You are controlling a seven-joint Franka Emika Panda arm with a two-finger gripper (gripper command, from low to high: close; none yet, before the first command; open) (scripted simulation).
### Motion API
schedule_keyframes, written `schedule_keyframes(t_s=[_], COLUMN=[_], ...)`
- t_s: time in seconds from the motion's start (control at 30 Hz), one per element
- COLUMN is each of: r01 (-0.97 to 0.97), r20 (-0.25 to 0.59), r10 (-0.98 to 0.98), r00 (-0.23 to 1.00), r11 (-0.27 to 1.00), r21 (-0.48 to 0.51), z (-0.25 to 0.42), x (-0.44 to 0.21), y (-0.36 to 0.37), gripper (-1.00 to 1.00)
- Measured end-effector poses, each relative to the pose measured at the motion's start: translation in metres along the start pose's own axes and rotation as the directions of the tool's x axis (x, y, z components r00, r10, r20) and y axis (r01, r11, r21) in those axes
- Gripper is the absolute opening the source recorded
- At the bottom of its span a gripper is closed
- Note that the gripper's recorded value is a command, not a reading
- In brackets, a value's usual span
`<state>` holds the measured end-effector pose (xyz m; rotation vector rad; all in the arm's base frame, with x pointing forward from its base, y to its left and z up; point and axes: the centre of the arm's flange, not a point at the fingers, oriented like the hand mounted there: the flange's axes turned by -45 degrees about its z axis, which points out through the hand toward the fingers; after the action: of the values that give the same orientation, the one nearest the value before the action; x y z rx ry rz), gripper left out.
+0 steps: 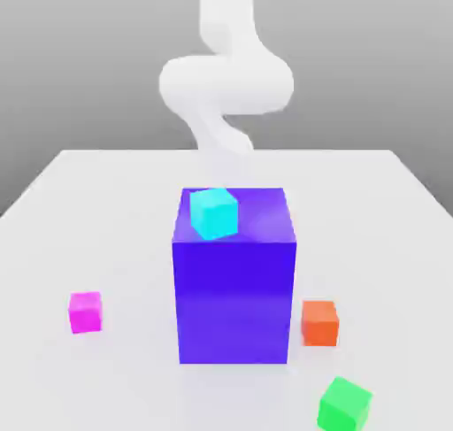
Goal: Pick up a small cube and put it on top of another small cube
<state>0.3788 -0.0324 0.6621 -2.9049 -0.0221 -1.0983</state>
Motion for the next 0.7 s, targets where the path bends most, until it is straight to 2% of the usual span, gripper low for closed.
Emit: schedule_keyframes(t_s=[0.17,0.37,0.53,0.7], r01=[0.02,0.037,0.057,0.082], r20=[0.153,0.318,0.449,0.576], r10=[-0.03,-0.068,-0.1,-0.114], r00=[0.988,0.946,0.888,0.81], r11=[0.998,0.994,0.993,0.993], r21=[0.063,0.102,0.107,0.081], z=[0.113,0.218,0.272,0.288], x=[-0.043,-0.13,-0.221,-0.32], y=[0.062,0.119,0.159,0.199], gripper=[0.0,0.0,0.0,0.0])
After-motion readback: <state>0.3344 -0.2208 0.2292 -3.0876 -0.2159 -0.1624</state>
